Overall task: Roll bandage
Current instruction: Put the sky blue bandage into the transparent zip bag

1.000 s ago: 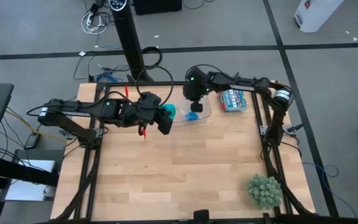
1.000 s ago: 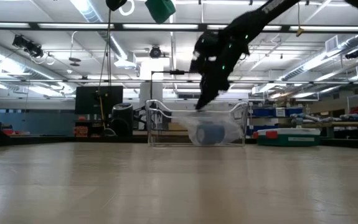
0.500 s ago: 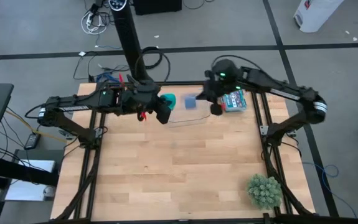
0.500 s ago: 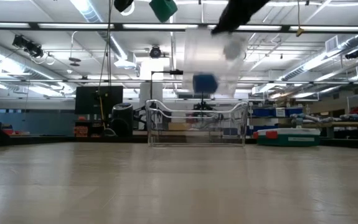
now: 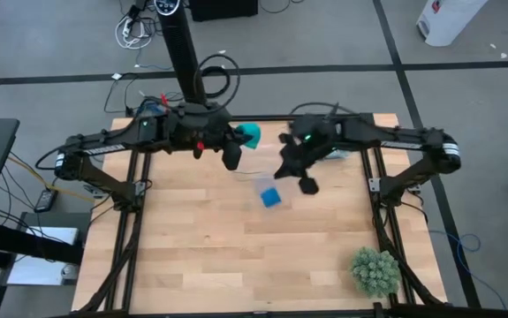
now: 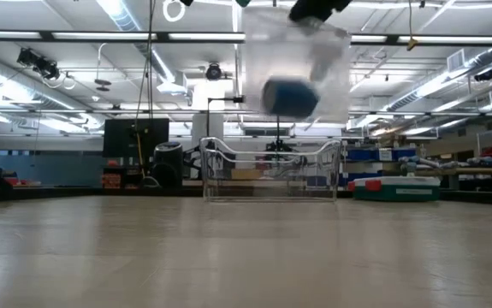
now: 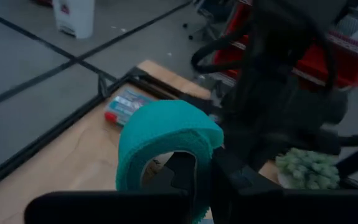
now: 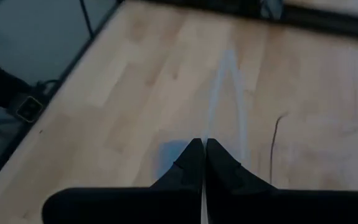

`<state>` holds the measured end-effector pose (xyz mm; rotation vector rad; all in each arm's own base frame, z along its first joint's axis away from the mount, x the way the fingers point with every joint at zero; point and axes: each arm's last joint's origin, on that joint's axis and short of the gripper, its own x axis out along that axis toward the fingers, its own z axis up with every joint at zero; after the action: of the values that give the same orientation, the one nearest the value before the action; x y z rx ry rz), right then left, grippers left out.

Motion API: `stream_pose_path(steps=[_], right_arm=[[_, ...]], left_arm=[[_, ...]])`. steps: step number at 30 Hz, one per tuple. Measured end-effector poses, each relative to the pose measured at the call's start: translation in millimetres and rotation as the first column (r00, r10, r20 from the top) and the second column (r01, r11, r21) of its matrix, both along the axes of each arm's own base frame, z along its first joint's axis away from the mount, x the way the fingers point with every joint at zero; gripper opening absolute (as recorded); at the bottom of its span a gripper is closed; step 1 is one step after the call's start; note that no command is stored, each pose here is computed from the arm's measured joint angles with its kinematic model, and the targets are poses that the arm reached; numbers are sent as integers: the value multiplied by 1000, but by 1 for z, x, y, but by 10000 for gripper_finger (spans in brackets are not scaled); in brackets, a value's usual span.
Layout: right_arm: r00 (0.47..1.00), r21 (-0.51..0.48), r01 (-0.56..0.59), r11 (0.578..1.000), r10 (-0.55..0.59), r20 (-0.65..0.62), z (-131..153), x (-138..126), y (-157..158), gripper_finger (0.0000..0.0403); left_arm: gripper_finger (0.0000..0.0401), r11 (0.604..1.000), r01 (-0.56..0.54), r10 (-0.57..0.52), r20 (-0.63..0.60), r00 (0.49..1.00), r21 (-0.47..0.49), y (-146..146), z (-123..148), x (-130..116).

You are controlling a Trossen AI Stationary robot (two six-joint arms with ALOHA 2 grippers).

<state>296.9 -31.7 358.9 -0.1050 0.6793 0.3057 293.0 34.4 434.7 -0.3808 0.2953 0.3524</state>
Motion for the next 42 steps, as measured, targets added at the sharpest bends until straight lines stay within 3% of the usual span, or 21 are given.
stream_pose_path(steps=[6, 12, 17, 23, 30, 36, 42], right_arm=[[995, -13, 22, 1000, -23, -99, -34, 32, 7, 0], [978, -38, 26, 999, -34, -206, -69, 55, 12, 0], [961, -46, 29, 999, -41, -272, -89, 64, 13, 0], [968, -42, 31, 999, -40, -246, -80, 61, 15, 0], [987, -118, 92, 989, -106, -121, -61, 59, 14, 0], [985, -120, 93, 988, -109, -133, -71, 65, 11, 0], [980, -125, 92, 988, -112, -165, -81, 70, 10, 0]], left_arm=[[31, 993, 30, -36, -60, 998, -113, -9, -21, 4], [31, 973, -7, -23, -124, 992, -233, -21, -62, 10], [31, 945, -20, -5, -75, 997, -326, -27, -91, 18], [31, 918, -16, 15, -6, 1000, -396, -29, -102, 21], [31, 919, 40, -32, 28, 999, -393, -31, -96, 23], [31, 901, 55, -66, -10, 998, -430, -32, -103, 21], [31, 852, 33, -79, -67, 995, -522, -34, -127, 19]])
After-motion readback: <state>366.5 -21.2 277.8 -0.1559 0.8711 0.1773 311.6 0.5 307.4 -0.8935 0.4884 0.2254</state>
